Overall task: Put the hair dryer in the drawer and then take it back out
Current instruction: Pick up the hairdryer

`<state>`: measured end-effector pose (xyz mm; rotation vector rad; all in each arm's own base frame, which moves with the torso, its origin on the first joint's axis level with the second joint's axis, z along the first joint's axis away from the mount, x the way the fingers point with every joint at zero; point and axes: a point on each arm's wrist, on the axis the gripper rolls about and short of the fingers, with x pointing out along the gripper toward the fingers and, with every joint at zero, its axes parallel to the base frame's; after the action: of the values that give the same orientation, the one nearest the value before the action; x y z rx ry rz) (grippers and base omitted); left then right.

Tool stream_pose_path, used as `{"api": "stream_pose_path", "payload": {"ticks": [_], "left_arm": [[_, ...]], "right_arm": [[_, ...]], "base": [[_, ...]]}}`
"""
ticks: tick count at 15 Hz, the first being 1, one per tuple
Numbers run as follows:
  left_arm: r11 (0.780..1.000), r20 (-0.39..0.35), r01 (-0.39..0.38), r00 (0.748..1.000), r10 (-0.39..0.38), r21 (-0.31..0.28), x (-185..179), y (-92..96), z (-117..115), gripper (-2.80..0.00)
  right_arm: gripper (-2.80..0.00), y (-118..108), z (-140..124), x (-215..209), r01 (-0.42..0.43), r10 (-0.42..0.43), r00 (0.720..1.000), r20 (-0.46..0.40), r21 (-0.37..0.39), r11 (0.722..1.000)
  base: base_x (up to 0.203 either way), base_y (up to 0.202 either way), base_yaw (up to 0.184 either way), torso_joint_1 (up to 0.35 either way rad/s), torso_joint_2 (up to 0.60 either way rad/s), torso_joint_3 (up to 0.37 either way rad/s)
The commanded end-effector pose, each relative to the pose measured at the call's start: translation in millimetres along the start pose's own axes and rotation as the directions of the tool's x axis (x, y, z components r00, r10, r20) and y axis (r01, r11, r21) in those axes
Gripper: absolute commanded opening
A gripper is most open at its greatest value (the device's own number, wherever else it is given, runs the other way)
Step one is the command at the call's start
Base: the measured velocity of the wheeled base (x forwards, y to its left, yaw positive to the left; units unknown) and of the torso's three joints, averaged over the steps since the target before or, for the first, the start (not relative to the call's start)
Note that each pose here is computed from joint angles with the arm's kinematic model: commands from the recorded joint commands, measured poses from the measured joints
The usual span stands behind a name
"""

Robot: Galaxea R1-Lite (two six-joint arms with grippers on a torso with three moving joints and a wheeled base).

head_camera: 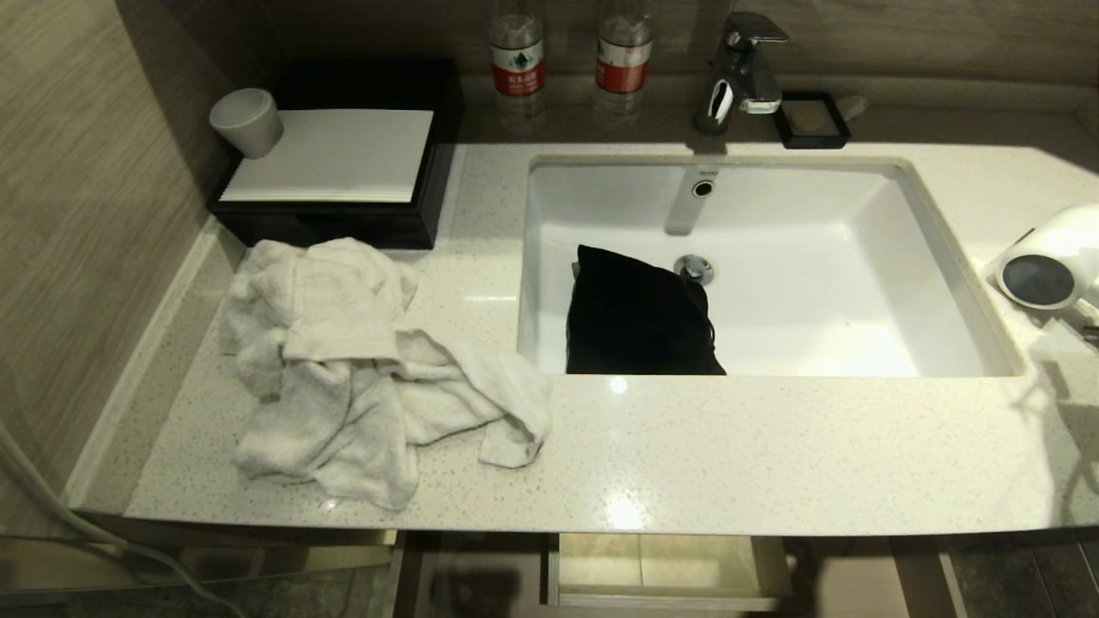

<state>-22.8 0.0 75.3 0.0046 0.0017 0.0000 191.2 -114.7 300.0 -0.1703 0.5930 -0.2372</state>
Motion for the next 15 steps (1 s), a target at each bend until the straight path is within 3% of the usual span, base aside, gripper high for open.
{"api": "stream_pose_path", "payload": {"ticks": [1,7,11,15], "left_arm": [[1.000,-0.001,0.000,1.000,0.000,0.000,0.1,0.0,-0.3,-2.80],[1.000,-0.001,0.000,1.000,0.000,0.000,0.1,0.0,-0.4,-2.80],[1.000,-0.001,0.000,1.000,0.000,0.000,0.1,0.0,-0.4,-2.80],[1.000,-0.001,0.000,1.000,0.000,0.000,0.1,0.0,-0.2,-2.80]], "right_arm": [[0.00,-11.3,-3.3,9.9,-0.035,0.035,0.999,-0.011,-0.030,0.999],[0.00,-25.7,-10.8,32.2,-0.105,0.105,0.994,-0.028,-0.016,0.994],[0.00,-31.4,-11.7,49.1,-0.232,0.233,0.972,0.010,-0.057,0.971],[0.00,-34.0,-15.6,60.5,-0.285,0.286,0.958,0.009,-0.055,0.957]], "base": [[0.000,0.000,0.000,0.000,0.00,0.000],[0.000,0.000,0.000,0.000,0.00,0.000],[0.000,0.000,0.000,0.000,0.00,0.000],[0.000,0.000,0.000,0.000,0.00,0.000]]}}
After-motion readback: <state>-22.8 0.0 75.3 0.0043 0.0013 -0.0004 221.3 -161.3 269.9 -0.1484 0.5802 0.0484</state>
